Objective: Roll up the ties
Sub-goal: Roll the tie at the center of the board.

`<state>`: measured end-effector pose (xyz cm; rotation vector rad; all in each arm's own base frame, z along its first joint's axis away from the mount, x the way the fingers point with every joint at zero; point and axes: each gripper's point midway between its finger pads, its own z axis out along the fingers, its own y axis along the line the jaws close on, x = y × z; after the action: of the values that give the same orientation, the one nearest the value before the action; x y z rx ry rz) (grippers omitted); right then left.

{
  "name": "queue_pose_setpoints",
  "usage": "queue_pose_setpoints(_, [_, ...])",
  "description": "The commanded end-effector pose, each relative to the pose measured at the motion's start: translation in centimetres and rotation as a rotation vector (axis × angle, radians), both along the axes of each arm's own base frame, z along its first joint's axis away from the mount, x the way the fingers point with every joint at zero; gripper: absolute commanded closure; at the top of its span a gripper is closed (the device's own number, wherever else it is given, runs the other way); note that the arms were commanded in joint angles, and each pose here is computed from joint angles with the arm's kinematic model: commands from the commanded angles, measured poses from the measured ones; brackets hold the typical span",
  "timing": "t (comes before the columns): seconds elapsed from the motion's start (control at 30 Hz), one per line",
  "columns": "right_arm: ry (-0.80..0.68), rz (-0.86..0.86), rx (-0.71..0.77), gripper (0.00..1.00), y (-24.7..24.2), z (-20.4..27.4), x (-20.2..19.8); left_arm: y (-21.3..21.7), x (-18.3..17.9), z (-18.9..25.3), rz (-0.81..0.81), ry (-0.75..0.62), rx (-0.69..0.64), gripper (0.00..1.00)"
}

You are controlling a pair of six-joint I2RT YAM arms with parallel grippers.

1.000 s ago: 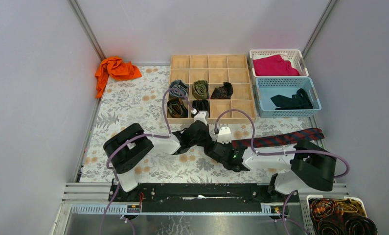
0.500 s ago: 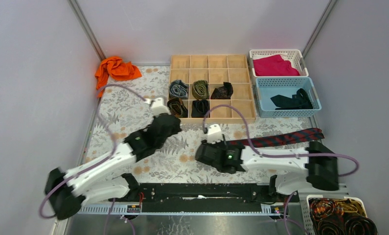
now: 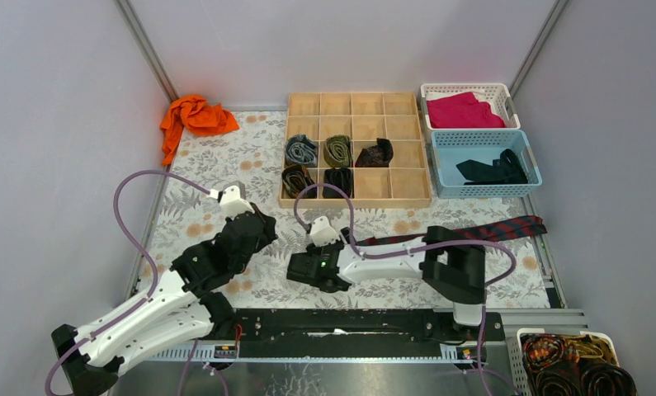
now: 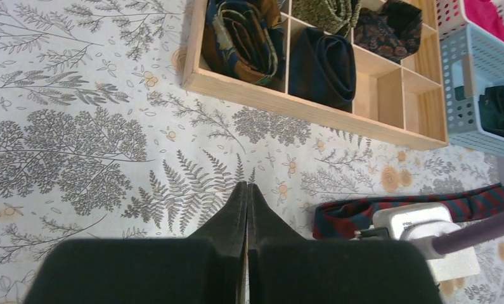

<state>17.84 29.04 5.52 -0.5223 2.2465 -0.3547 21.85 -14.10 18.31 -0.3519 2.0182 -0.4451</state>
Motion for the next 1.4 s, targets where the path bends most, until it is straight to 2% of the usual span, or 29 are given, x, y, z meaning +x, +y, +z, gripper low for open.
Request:
queue_pose_setpoints(0.0, [-0.09,-0.058,-0.069,0.23,-0.4,0.8,1.5,0.9,-0.2,-1.2,0.028,0.015,0.046,1.0])
queue_pose_setpoints(0.27, [-0.044,-0.137,-0.083,0.25,-1.9,-1.8,3.2,1.2,-0.2,-1.2,0.027,0.0,0.052,1.0])
queue_pose_setpoints(0.57, [0.028,-0.159,-0.035,0.29,-2.8,-4.1,3.9,1.4,-0.1,-1.1,0.03,-0.014,0.064,1.0])
queue_pose_setpoints(0.73, [0.084,-0.164,-0.018,0.38,-3.0,-5.5,3.7,1.6,0.0,-1.3,0.036,-0.015,0.074,1.0])
queue_pose_setpoints(0.97, [0.152,-0.163,-0.007,0.61,-3.2,-7.0,4.0,1.3,0.1,-1.2,0.026,-0.018,0.073,1.0])
queue_pose_setpoints(1.1, [0.166,-0.139,0.019,0.7,-2.5,-6.9,4.1,1.6,0.0,-0.9,0.039,-0.027,0.067,1.0])
queue_pose_setpoints(1.27, [0.2,-0.06,0.121,0.78,-0.2,-5.7,3.9,2.2,-0.3,-0.3,0.049,-0.04,0.048,1.0])
queue_pose_setpoints(1.37, [0.257,0.014,0.234,0.81,2.2,-4.6,3.0,2.5,-0.5,0.2,0.052,-0.045,0.045,1.0])
